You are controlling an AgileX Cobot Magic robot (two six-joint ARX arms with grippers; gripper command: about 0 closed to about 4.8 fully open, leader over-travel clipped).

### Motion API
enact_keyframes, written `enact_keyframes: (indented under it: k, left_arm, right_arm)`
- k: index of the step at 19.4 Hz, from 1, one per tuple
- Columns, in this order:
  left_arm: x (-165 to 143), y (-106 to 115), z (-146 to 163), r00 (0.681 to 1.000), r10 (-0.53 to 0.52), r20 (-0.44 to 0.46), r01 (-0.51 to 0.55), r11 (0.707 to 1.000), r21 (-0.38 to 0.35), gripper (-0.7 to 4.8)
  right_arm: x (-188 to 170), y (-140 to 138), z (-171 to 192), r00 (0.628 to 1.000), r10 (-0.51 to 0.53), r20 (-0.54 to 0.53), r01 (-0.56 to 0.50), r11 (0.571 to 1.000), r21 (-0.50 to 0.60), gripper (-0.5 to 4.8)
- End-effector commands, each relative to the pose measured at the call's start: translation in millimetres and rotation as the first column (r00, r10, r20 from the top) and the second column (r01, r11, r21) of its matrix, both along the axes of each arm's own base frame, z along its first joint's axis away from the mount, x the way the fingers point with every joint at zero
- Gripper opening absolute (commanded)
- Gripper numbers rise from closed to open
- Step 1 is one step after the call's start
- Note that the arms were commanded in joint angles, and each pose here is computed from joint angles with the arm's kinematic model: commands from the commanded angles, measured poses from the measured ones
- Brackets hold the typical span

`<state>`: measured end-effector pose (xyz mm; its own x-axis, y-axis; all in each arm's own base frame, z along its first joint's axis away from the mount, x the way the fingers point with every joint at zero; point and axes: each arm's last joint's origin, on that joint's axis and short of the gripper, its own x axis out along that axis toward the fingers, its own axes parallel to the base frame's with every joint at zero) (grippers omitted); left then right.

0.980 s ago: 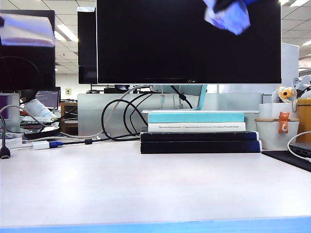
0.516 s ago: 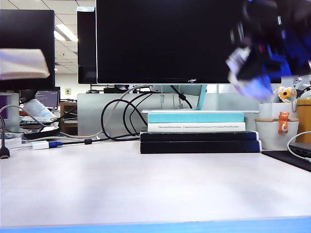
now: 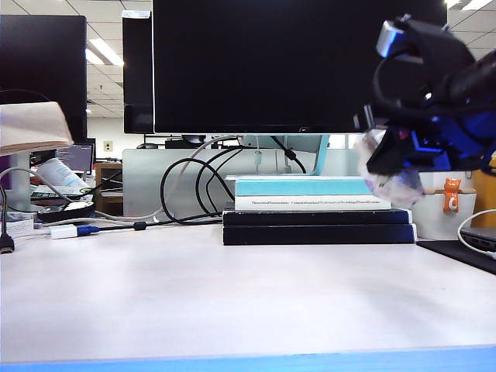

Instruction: Pick up a packet of tissues from the table with the left hand, then take a tissue from it with the right hand.

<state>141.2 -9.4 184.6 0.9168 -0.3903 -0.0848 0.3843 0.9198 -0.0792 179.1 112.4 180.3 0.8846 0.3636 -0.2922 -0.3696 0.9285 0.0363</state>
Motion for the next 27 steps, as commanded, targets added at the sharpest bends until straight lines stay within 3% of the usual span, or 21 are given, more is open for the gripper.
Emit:
enact_keyframes:
  k: [1, 5, 11, 15, 17, 19, 21, 23, 27]
  left_arm:
    - [0.9, 3.4, -1.4, 1.000, 0.017, 0.002, -0.017, 1.000, 0.018, -0.06]
    - [4.9, 6.6, -7.5, 0.999, 0.038, -0.033, -0.036, 0.998, 0.051, -0.06]
    - [17.5, 7.2, -29.2, 0.984, 0.027, -0.177, -0.016, 0.998, 0.068, -0.06]
    - [22.1, 7.3, -32.6, 0.983, 0.022, -0.182, -0.010, 0.998, 0.065, 0.16]
    - [22.4, 7.2, -31.8, 0.985, 0.019, -0.173, -0.008, 0.998, 0.065, 0.90]
    - [22.3, 7.2, -31.8, 0.985, 0.018, -0.174, -0.007, 0.998, 0.065, 1.29]
    - [22.4, 7.1, -31.8, 0.985, 0.018, -0.173, -0.007, 0.998, 0.065, 1.31]
    - [22.5, 6.9, -31.0, 0.985, 0.013, -0.173, -0.005, 0.999, 0.046, 1.31]
    - [23.5, 5.5, -23.7, 0.993, -0.042, -0.112, 0.042, 0.999, -0.005, 1.31]
  right_arm:
    - [6.4, 3.7, -2.7, 0.999, 0.031, 0.025, -0.031, 1.000, 0.002, -0.01]
    - [12.4, 6.8, -14.1, 0.999, 0.043, -0.007, -0.043, 0.999, -0.009, -0.01]
    - [16.3, 9.2, -17.4, 0.999, 0.049, 0.003, -0.049, 0.999, -0.001, -0.01]
    - [16.9, 8.3, -17.2, 0.999, 0.044, 0.006, -0.044, 0.999, 0.000, 0.01]
    - [16.9, 8.4, -17.1, 0.999, 0.045, 0.007, -0.045, 0.999, 0.000, 0.43]
    - [16.9, 8.4, -17.1, 0.999, 0.045, 0.007, -0.045, 0.999, 0.000, 0.91]
    - [17.0, 8.3, -17.0, 0.999, 0.041, 0.009, -0.041, 0.999, 0.000, 0.95]
    - [17.2, 8.5, -15.9, 0.999, 0.042, 0.019, -0.042, 0.999, 0.006, 1.32]
    - [18.2, 8.8, -3.6, 0.993, 0.028, 0.115, -0.036, 0.997, 0.066, 1.88]
